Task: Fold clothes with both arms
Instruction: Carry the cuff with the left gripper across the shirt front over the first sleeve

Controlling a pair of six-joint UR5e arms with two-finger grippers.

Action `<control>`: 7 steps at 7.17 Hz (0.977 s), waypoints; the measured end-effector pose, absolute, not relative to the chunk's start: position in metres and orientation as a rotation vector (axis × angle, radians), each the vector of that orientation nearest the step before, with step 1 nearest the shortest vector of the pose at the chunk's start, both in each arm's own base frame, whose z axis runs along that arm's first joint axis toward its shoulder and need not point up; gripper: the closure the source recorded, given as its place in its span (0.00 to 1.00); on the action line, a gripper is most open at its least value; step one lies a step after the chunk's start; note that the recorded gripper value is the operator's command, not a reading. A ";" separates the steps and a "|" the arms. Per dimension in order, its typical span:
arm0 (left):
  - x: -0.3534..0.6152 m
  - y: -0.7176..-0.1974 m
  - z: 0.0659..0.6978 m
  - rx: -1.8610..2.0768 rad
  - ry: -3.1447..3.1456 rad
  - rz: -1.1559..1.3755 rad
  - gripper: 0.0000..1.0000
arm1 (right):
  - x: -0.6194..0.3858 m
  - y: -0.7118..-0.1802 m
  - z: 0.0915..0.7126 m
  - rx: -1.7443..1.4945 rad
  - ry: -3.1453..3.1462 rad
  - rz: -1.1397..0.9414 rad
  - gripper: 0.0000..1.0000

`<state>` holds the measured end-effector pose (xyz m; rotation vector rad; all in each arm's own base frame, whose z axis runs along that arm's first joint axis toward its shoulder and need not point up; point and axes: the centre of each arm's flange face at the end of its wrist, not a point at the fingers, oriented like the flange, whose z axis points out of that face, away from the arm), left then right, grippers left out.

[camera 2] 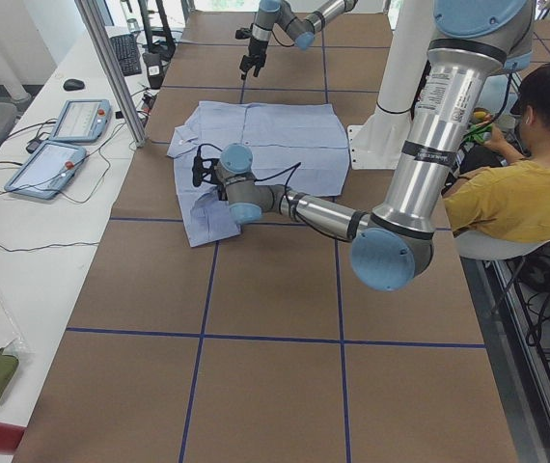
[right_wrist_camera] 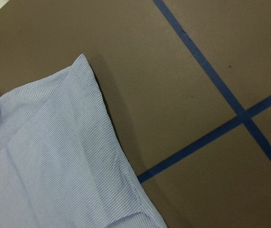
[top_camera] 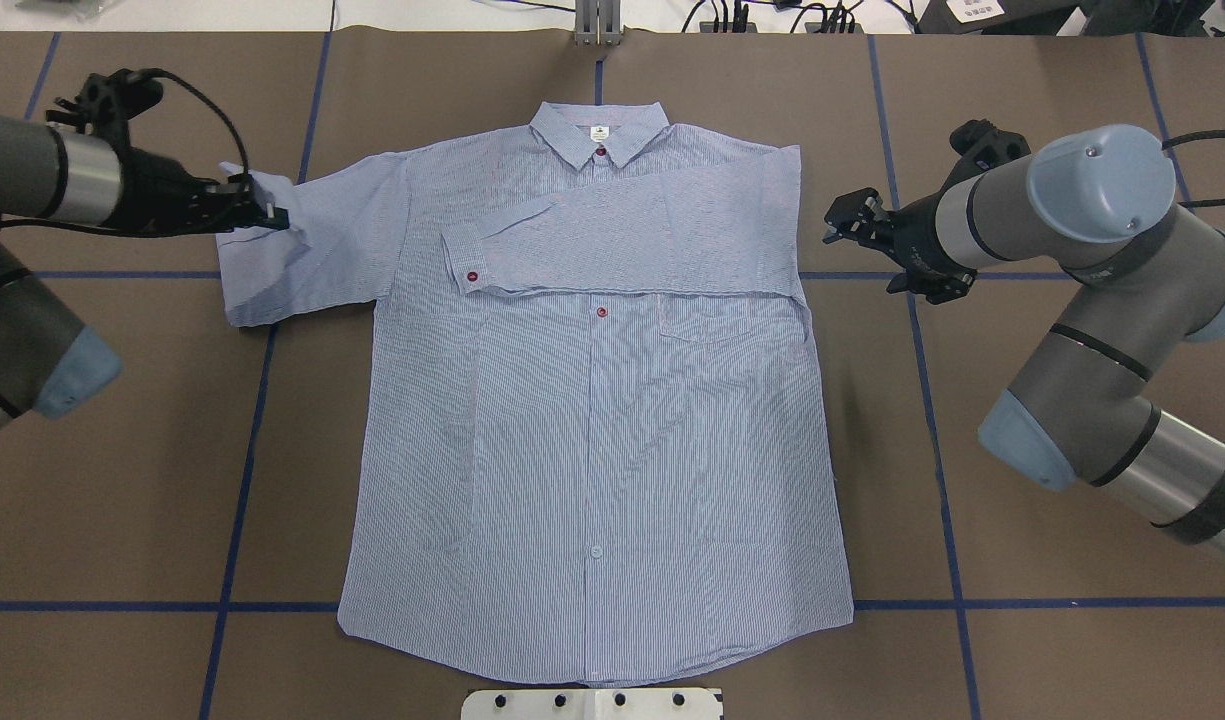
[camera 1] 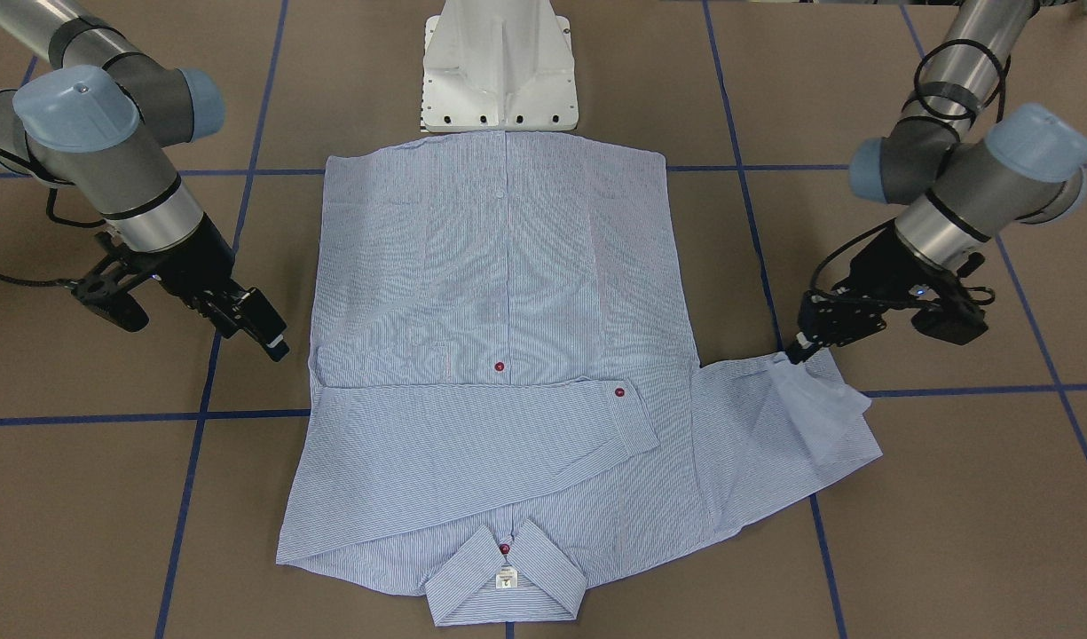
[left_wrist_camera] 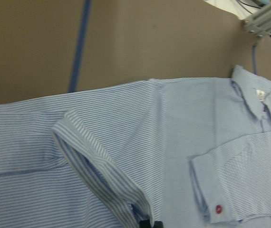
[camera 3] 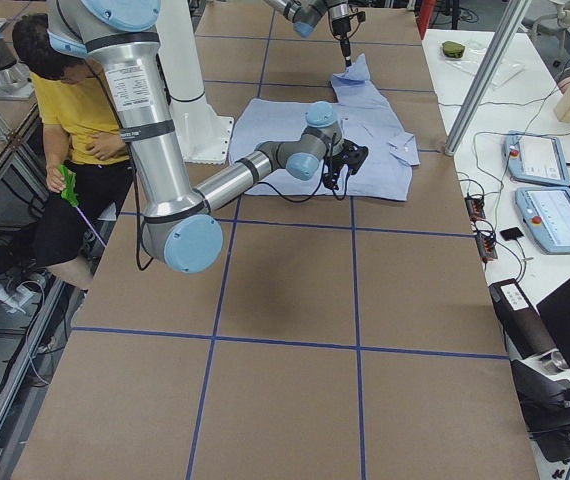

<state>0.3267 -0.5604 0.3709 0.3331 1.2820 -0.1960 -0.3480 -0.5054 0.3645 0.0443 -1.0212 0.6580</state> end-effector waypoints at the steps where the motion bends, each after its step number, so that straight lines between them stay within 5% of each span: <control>1: 0.379 -0.574 0.302 0.368 1.255 -0.182 1.00 | -0.334 -0.504 0.373 0.049 -1.012 0.667 0.00; 6: 0.543 -0.585 0.120 0.430 1.198 -0.278 1.00 | -0.243 -0.483 0.421 0.108 -0.952 0.606 0.00; 7: 0.572 -0.570 0.111 0.436 1.192 -0.283 0.90 | -0.240 -0.482 0.424 0.110 -0.946 0.608 0.00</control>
